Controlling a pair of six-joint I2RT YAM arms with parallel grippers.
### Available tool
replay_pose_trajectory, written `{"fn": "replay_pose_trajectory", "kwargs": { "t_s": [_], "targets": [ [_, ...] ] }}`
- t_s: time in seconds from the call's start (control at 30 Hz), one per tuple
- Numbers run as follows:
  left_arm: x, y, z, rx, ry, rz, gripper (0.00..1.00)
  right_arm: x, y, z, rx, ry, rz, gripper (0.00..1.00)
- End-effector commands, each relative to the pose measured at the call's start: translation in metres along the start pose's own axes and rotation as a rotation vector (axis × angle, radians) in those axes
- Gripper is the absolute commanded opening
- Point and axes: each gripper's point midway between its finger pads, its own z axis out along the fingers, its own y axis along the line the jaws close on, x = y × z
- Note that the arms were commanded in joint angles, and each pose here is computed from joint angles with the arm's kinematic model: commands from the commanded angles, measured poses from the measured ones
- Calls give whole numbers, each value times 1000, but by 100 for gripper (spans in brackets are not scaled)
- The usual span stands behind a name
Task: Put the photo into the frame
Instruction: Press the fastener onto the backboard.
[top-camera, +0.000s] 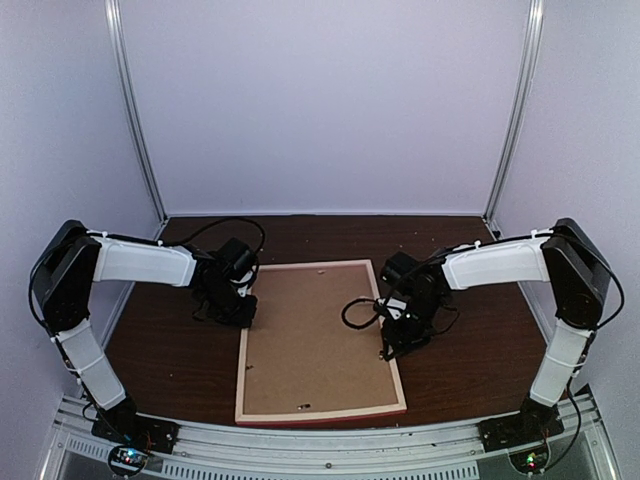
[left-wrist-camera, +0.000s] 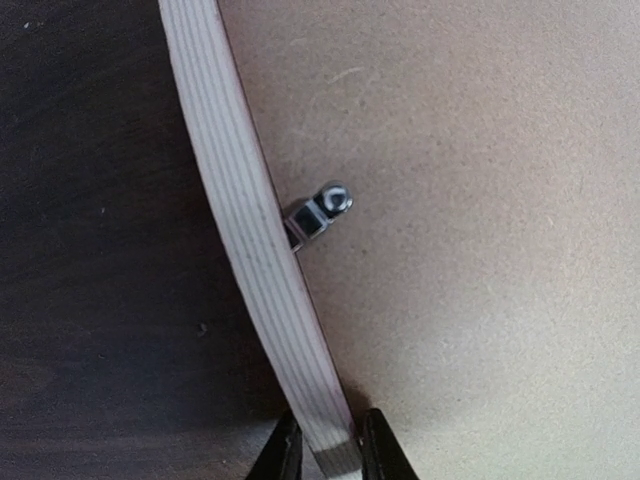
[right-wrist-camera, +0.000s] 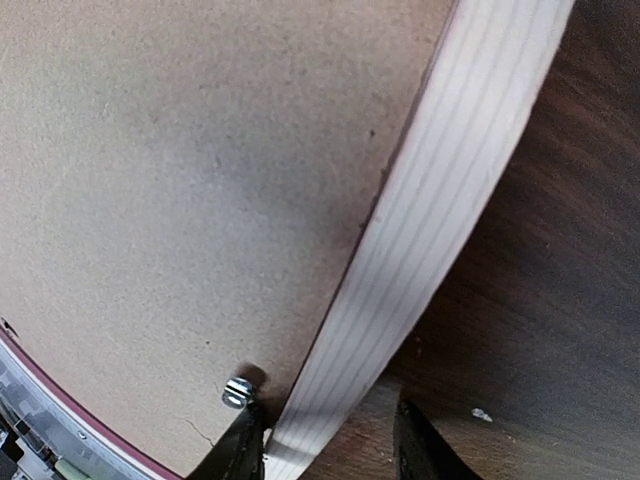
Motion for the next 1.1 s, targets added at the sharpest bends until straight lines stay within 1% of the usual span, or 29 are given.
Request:
{"fn": "replay_pose_trajectory", "kwargs": {
  "t_s": [0.0, 0.27, 0.5, 0.73, 0.87, 1.07],
  "targets": [
    [13, -2, 16, 24, 39, 39, 10, -14, -9, 6, 69, -32, 0, 43],
    [14, -1, 17, 19, 40, 36, 11, -26, 4, 9, 25, -52, -11, 43],
    [14, 1, 17, 12, 37, 36, 11, -17, 21, 11, -23, -32, -46, 44],
    [13, 1, 17, 7, 35, 32, 11, -11, 30, 15, -38, -22, -59, 44],
    [14, 2, 17, 5, 36, 30, 11, -8, 31, 18, -38, -13, -62, 45],
    [13, 2, 17, 2, 33, 28, 11, -3, 29, 17, -36, -7, -57, 50]
  ]
}}
